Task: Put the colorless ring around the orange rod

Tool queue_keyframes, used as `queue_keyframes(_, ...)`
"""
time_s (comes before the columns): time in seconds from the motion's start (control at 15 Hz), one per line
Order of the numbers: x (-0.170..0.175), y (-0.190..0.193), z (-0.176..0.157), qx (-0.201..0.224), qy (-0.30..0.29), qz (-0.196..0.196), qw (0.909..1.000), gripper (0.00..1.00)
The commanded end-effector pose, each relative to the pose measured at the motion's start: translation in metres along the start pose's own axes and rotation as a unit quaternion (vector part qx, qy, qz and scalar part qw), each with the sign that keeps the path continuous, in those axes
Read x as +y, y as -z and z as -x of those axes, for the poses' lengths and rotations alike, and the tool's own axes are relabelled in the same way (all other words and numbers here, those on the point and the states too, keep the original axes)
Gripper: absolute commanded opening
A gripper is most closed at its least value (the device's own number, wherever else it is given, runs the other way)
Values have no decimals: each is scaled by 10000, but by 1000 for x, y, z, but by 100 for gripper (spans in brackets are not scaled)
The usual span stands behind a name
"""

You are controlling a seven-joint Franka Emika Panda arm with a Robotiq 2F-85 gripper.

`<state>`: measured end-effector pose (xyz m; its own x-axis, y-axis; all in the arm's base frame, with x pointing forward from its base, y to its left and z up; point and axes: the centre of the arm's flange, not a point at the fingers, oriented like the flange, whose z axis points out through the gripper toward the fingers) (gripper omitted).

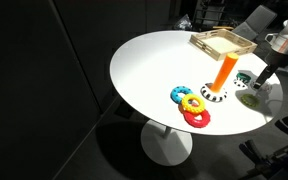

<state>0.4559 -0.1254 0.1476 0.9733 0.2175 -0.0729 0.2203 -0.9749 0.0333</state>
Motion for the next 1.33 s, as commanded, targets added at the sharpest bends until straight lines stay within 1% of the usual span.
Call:
queue_keyframes(0.0,1,0,2,-21,-80,52,10000,100)
queue_keyframes(0.67,0,-10,4,-91,-133,86,9998,100)
queue_keyframes(0.73,0,-11,4,-88,-136,93,9998,75)
queue_keyframes(0.8,0,-11,4,-87,-138,99,9998,72)
queue_keyframes(0.87,-1,-12,4,-91,-145,103,9998,66)
queue_keyframes(0.93,-1,-13,4,-99,-150,107,9998,56)
queue_keyframes(1.13,-2,-14,3,-117,-163,114,9997,34)
queue_keyframes(1.27,-2,-7,2,-115,-213,102,9997,16)
